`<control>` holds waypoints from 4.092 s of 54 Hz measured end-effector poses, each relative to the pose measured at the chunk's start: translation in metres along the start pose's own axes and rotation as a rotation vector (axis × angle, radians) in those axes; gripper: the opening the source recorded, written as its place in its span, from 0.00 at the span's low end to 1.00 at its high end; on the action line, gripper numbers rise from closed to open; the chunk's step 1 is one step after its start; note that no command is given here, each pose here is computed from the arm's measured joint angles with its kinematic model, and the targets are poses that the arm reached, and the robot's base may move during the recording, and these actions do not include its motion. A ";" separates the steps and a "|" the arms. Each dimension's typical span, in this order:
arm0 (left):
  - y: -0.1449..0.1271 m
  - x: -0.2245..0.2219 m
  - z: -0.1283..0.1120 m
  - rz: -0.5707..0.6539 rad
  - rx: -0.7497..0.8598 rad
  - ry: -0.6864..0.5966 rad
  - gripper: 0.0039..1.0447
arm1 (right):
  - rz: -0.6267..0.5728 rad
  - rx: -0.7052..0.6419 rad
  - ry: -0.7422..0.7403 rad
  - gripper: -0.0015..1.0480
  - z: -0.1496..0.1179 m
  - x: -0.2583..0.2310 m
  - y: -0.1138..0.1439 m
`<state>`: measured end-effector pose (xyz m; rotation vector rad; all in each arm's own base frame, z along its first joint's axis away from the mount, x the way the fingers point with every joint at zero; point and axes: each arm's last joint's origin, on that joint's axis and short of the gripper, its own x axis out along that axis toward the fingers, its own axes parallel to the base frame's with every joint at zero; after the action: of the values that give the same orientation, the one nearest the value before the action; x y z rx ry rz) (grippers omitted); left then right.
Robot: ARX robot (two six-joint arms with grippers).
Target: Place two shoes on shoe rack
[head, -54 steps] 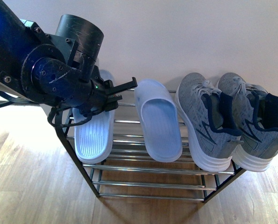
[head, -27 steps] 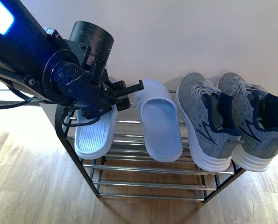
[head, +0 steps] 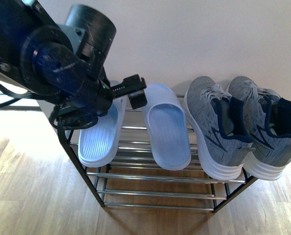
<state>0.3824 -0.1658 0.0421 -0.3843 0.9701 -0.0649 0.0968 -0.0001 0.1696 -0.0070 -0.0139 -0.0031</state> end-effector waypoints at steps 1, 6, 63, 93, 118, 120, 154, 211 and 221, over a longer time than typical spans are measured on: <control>-0.001 -0.003 0.000 -0.003 -0.005 0.000 0.91 | 0.000 0.000 0.000 0.91 0.000 0.000 0.000; -0.009 -0.032 0.001 -0.014 -0.014 -0.014 0.91 | 0.000 0.000 0.000 0.91 0.000 0.000 0.000; 0.075 -0.252 -0.050 0.115 0.322 -0.756 0.71 | 0.000 0.000 0.000 0.91 0.000 0.000 0.000; 0.118 -0.276 -0.079 0.057 0.377 -0.963 0.01 | 0.000 0.000 0.000 0.91 0.000 0.000 0.000; 0.139 -0.279 -0.093 0.058 0.377 -0.973 0.01 | 0.000 0.000 0.000 0.91 0.000 0.000 0.000; 0.139 -0.280 -0.094 0.056 0.378 -0.971 0.01 | 0.000 0.000 0.000 0.91 0.000 0.000 0.000; 0.141 -0.292 -0.107 0.054 0.379 -0.983 0.01 | 0.000 0.000 0.000 0.91 0.000 0.000 0.000; 0.144 -0.297 -0.121 0.061 0.379 -0.966 0.93 | 0.002 0.000 0.000 0.91 0.000 0.000 0.000; 0.144 -0.297 -0.121 0.060 0.379 -0.966 0.91 | 0.002 0.000 0.000 0.91 0.000 0.000 0.000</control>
<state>0.0980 -0.0002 0.1666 -0.0067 0.0040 -0.0023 0.0968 -0.0001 0.1696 -0.0071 -0.0139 -0.0008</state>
